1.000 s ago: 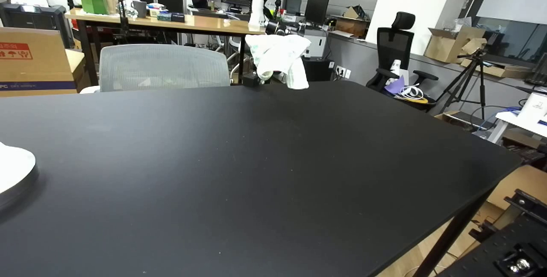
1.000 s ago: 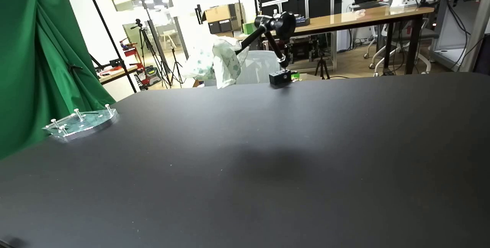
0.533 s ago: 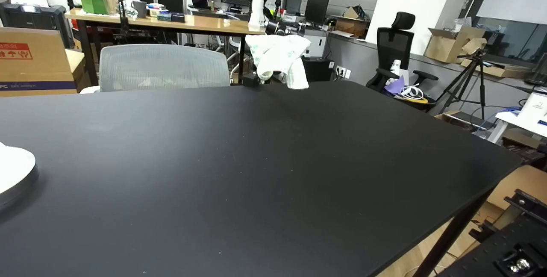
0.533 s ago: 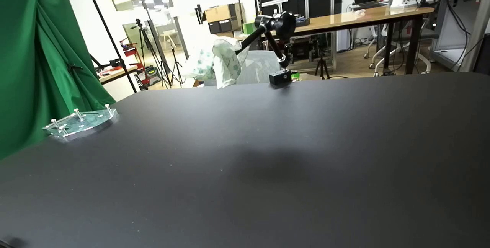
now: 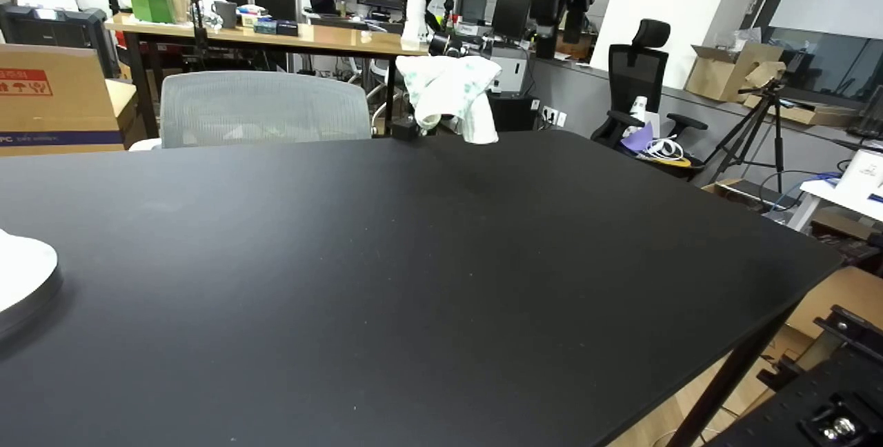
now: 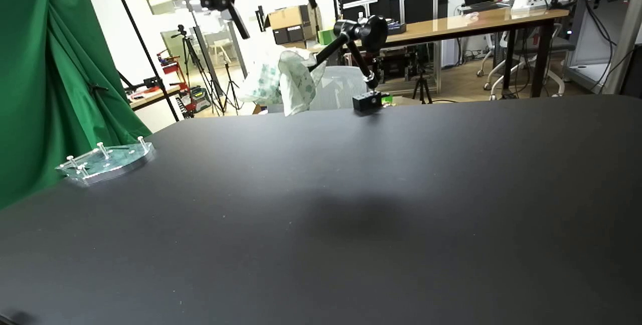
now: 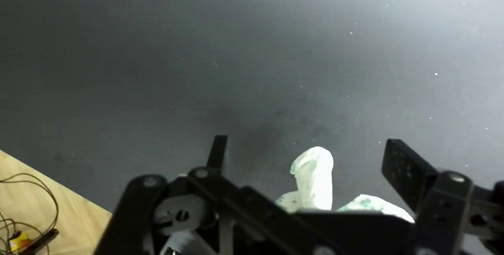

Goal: Remove the white cloth from the black stand

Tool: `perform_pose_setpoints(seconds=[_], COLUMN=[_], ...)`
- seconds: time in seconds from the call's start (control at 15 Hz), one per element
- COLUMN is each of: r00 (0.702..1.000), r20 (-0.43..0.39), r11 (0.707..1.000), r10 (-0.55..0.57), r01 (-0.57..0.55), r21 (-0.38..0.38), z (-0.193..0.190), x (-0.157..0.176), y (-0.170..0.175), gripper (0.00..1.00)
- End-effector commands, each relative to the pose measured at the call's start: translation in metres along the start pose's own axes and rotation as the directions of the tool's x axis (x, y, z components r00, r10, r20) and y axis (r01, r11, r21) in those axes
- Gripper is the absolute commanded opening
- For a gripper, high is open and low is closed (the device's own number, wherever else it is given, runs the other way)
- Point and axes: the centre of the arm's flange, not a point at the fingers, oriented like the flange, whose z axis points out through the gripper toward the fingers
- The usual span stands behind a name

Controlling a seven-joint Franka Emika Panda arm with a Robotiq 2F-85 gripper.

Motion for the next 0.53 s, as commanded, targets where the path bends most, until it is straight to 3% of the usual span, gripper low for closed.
perform_pose_setpoints(seconds=[0.0,0.47], r00=[0.996,0.976], r20=[-0.027,-0.074], r11=[0.996,0.978], r10=[-0.084,-0.206], r01=[0.084,0.207], r21=[0.018,0.011], z=[0.019,0.035], x=[0.025,0.053], y=[-0.012,-0.036], gripper=[1.0,1.0])
